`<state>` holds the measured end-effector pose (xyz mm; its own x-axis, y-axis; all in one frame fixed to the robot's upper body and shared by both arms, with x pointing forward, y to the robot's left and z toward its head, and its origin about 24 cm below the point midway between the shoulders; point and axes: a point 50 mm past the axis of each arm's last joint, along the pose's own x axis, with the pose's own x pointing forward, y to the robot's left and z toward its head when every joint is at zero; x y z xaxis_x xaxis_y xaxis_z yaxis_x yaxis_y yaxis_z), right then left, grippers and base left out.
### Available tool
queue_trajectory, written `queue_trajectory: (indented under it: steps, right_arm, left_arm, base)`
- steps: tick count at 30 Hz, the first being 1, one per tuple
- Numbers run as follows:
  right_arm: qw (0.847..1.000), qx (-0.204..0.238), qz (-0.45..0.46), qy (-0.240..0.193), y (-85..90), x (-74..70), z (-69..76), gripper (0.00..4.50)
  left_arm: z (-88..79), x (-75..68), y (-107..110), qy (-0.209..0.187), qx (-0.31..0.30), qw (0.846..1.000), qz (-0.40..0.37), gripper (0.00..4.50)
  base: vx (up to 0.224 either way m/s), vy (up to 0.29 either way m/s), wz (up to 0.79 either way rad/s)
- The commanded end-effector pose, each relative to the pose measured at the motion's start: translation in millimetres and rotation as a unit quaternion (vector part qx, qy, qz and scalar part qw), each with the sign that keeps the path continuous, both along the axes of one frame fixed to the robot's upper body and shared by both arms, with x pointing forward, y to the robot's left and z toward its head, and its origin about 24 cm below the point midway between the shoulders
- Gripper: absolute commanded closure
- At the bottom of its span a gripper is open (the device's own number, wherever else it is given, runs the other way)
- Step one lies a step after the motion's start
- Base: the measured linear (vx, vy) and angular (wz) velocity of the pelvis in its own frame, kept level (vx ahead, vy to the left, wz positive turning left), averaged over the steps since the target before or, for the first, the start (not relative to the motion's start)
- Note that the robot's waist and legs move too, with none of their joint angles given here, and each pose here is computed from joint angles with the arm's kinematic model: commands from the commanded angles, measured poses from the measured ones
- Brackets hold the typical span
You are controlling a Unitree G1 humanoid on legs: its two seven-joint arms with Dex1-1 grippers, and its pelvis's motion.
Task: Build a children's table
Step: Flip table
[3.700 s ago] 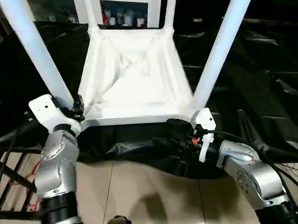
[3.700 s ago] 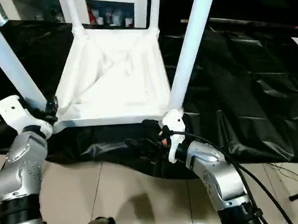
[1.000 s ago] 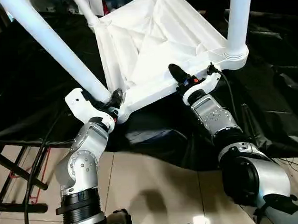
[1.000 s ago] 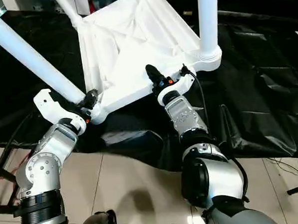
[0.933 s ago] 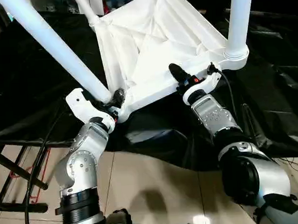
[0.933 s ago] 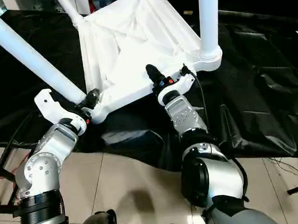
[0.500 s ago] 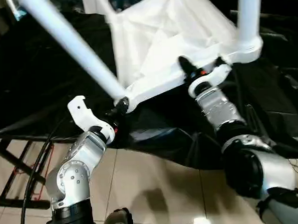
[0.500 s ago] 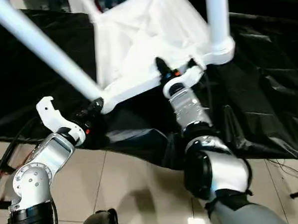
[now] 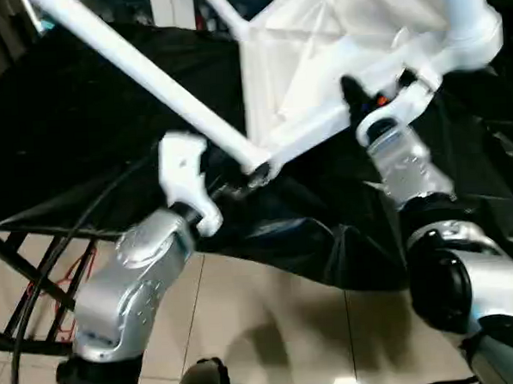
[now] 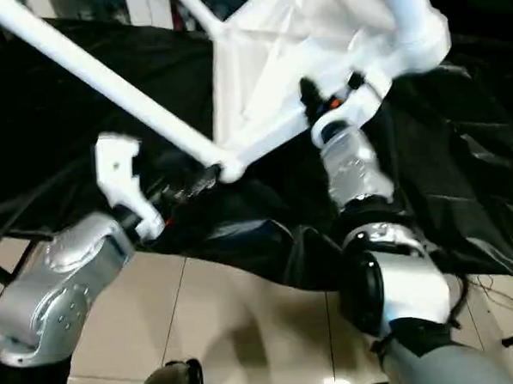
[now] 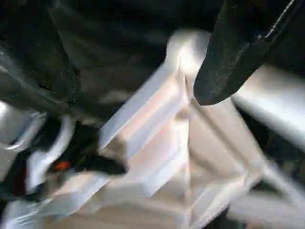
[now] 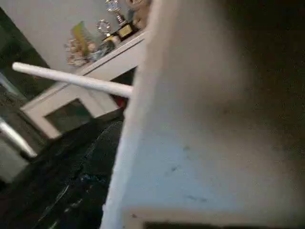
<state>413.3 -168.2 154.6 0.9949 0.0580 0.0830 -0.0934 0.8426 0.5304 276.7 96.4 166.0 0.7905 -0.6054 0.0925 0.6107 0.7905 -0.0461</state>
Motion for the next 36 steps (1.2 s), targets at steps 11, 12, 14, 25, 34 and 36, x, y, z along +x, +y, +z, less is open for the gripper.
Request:
queue_trajectory:
  steps: [11, 12, 14, 25, 34, 36]
  right_arm:
    - [0.963, -0.255, -0.079, 0.031, -48.4, -6.2, 17.0, 2.43]
    - [0.96, -0.268, -0.075, 0.031, -49.5, -6.1, 19.5, 2.43]
    - [0.955, -0.29, -0.058, 0.03, -50.2, -5.6, 22.7, 2.43]
    - [0.926, -0.377, -0.014, 0.018, -54.2, -3.5, 33.6, 2.51]
    - [0.92, -0.392, 0.003, 0.007, -38.4, -2.0, 22.7, 1.5]
    - [0.924, -0.383, 0.0, -0.004, -34.5, -3.5, 16.8, 1.3]
  left_arm:
    - [29.3, 15.4, 0, -0.139, 0.136, 0.981, 0.012, 0.0]
    - [29.3, 18.1, 2, -0.144, 0.152, 0.978, 0.023, 0.0]
    - [30.3, 22.7, 4, -0.155, 0.177, 0.971, 0.038, 0.0]
    - [42.9, 29.9, 0, -0.222, 0.238, 0.945, 0.039, 0.0]
    - [66.0, 29.5, -10, -0.316, 0.277, 0.908, 0.017, 0.0]
    - [87.6, 27.0, -12, -0.398, 0.299, 0.867, 0.039, 0.0]
  base:
    - [0.0, 0.0, 0.0]
    - [0.0, 0.0, 0.0]
    - [0.0, 0.0, 0.0]
    - [0.0, 0.0, 0.0]
    - [0.0, 0.0, 0.0]
    - [0.0, 0.0, 0.0]
